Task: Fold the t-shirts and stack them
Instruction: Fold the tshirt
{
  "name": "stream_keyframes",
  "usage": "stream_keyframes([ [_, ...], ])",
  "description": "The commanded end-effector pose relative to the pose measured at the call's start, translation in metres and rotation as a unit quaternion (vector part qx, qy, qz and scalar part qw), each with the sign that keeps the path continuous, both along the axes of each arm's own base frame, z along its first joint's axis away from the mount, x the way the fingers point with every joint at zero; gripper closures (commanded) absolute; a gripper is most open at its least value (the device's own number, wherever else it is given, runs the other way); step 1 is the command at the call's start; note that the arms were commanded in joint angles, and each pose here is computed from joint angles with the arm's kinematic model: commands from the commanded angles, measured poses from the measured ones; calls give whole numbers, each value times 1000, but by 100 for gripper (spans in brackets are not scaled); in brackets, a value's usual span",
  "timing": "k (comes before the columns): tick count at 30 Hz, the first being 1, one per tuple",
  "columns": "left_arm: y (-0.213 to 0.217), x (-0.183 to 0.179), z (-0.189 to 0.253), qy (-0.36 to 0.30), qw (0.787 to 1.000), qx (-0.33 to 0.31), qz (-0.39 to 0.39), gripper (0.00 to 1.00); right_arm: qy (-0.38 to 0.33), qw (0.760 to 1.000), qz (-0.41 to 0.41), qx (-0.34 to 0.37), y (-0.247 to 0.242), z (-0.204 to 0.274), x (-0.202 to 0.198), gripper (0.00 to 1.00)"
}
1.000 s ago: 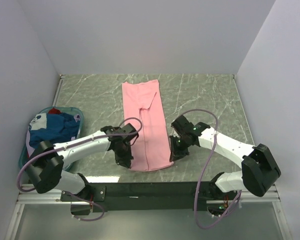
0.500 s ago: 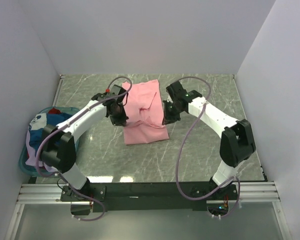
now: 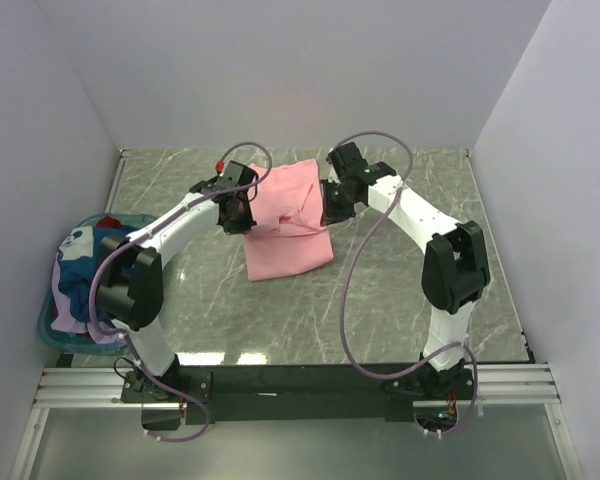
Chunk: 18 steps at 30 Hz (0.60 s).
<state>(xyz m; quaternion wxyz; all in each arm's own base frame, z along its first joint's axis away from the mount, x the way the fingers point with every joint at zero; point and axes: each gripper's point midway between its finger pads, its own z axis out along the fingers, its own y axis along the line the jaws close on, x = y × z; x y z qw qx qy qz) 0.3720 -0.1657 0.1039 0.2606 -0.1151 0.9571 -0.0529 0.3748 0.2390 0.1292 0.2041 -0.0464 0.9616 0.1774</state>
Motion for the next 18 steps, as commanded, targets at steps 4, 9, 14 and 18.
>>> stream_keyframes([
  [4, 0, 49, 14, -68, 998, 9, -1, 99, -41, 999, 14, -3, 3, -3, 35, 100],
  [9, -3, 65, 2, -74, 997, 8, -2, 99, -42, 999, 12, 0, 4, -18, 48, 100],
  [14, -4, 78, -18, -70, 997, 16, 5, 99, -45, 999, 12, -9, 2, -39, 62, 100],
  [18, -3, 86, -22, -83, 996, 19, 10, 99, -49, 999, 9, -14, -1, -53, 68, 100],
])
